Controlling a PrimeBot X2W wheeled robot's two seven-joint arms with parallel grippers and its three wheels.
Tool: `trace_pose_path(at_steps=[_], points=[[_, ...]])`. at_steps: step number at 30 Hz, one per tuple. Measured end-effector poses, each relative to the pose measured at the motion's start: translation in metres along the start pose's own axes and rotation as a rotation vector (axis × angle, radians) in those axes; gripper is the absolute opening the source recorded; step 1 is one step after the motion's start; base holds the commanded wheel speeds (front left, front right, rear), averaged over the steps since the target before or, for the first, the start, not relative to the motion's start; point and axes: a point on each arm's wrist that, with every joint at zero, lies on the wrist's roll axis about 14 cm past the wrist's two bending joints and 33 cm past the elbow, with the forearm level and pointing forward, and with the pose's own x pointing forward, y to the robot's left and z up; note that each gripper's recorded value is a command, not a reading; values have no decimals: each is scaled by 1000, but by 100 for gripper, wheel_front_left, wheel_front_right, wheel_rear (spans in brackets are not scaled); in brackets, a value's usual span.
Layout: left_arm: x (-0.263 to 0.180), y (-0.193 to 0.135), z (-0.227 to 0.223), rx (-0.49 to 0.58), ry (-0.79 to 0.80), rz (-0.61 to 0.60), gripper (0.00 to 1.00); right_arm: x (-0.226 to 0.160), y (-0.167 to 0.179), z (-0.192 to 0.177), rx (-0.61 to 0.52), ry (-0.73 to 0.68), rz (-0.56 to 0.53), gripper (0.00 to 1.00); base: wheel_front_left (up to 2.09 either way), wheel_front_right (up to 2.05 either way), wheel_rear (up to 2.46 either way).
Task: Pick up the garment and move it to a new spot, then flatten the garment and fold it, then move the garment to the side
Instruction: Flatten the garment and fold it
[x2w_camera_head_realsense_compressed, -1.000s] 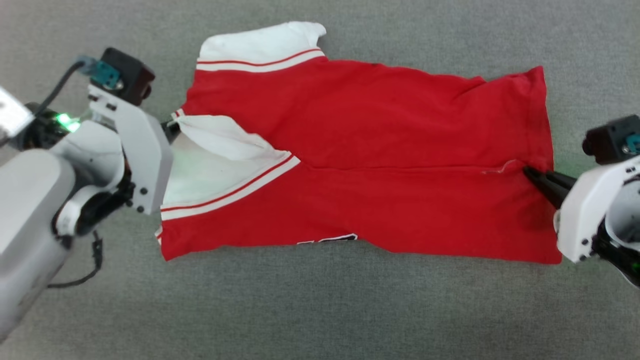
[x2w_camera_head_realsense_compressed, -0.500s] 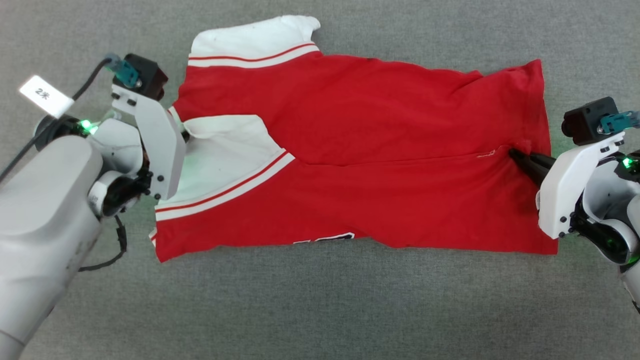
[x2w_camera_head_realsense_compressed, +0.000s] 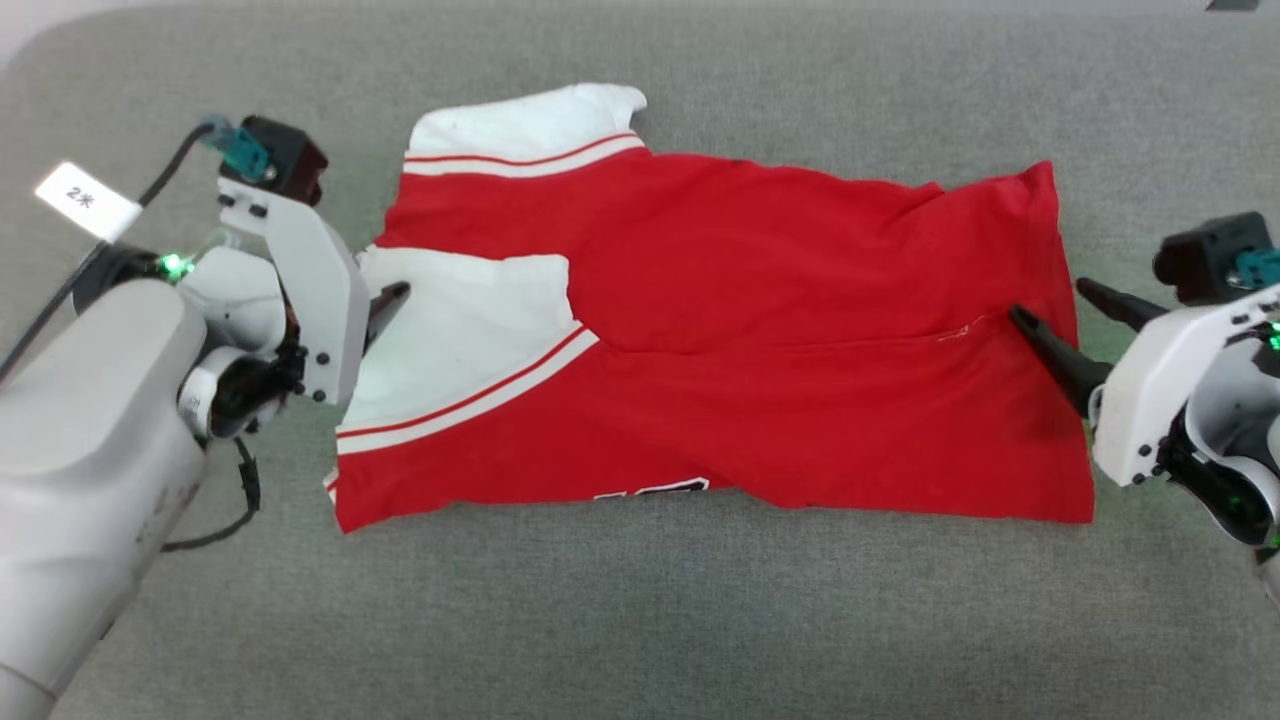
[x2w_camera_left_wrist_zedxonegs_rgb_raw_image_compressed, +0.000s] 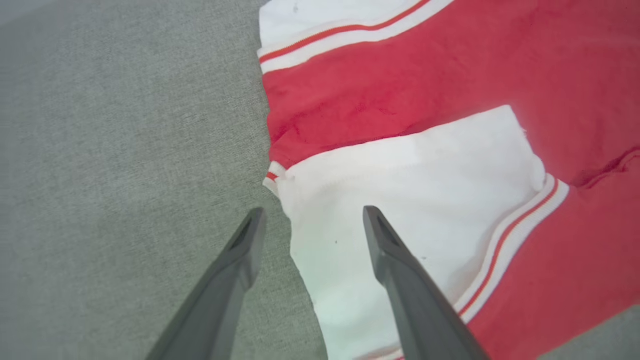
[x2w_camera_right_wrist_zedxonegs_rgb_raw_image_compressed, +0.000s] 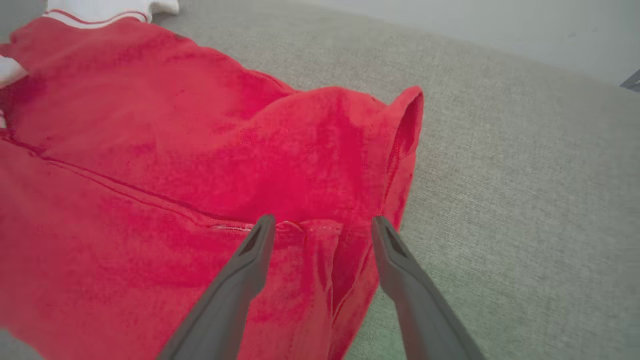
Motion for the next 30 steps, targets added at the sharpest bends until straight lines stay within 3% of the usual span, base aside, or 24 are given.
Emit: trace_pose_path(at_steps=[8,14,30], points=[[-30,-7,-23,-82,79,11,100,-31,-11,44,-16,-263,-72,100,0,0,0],[-50,-16,-61,-172,209,20,100,-55,-8,58,15,-395,-117,100,0,0,0],[-47,-26,-98,-272,326,28,100,-111,-14,55,99,-491,-253,100,0,0,0]])
